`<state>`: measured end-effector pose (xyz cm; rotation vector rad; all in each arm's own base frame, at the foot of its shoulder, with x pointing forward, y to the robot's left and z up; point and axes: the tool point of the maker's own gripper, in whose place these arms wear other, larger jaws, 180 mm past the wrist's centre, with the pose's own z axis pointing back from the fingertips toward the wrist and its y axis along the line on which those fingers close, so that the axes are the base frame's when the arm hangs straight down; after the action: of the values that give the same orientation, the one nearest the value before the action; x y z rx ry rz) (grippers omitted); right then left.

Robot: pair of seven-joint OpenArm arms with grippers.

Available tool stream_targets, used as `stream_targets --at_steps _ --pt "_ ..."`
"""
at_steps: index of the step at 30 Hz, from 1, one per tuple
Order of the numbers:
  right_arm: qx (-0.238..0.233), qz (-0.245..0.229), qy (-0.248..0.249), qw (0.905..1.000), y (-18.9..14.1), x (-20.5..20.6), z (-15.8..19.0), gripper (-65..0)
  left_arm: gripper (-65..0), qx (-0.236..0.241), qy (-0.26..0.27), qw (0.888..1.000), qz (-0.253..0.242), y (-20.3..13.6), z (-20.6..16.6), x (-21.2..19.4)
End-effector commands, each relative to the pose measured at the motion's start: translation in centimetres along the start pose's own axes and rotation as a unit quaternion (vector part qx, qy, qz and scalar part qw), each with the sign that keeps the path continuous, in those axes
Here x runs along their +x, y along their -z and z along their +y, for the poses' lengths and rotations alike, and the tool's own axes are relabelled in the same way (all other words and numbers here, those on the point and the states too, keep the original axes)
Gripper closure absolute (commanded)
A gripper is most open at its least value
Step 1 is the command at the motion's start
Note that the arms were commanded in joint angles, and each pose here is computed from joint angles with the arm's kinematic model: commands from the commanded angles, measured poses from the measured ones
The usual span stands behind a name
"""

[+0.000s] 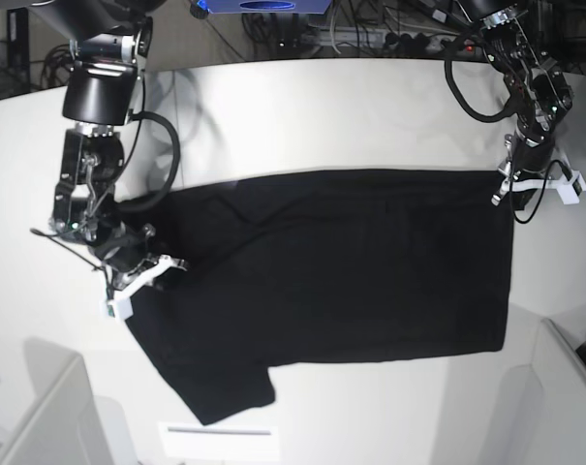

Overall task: Fold the T-shirt properly
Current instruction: 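Lift the shoulder edge with both grippers and fold it over the body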

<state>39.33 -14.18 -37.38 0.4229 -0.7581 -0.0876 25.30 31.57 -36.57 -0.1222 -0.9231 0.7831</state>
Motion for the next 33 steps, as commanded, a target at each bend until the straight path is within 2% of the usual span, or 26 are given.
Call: stream_targets --at_steps 1,11,16,20,26,33 --pt "0.001 -0.032 -0.007 0.9995 -0.6 2.4 -0.1 0.0 0.0 -0.006 0.004 1.000 -0.025 -0.3 -0.4 1.5" --pt "-0.014 -0.034 0.006 0.9993 -1.0 2.1 -0.8 0.0 0.0 -0.007 0.003 1.000 -0.027 -0.3 -0.5 1.6" --pt "-0.018 -0.070 0.006 0.9974 -1.4 2.4 -0.9 0.0 0.0 0.011 -0.012 0.999 -0.046 -0.8 1.2 2.8" --pt "-0.017 -0.062 0.008 0.9979 -1.1 1.8 -0.9 0.0 0.0 0.013 -0.012 0.999 -0.045 -0.8 1.4 2.9" --pt "-0.015 -0.061 0.010 0.9980 -1.0 1.7 -0.7 0.0 0.0 -0.009 0.001 1.000 -0.030 -0.1 -0.6 2.0" --pt "-0.017 -0.057 0.008 0.9982 -1.0 1.7 -0.9 0.0 0.0 -0.008 -0.001 0.999 -0.033 -0.1 -0.5 2.2"
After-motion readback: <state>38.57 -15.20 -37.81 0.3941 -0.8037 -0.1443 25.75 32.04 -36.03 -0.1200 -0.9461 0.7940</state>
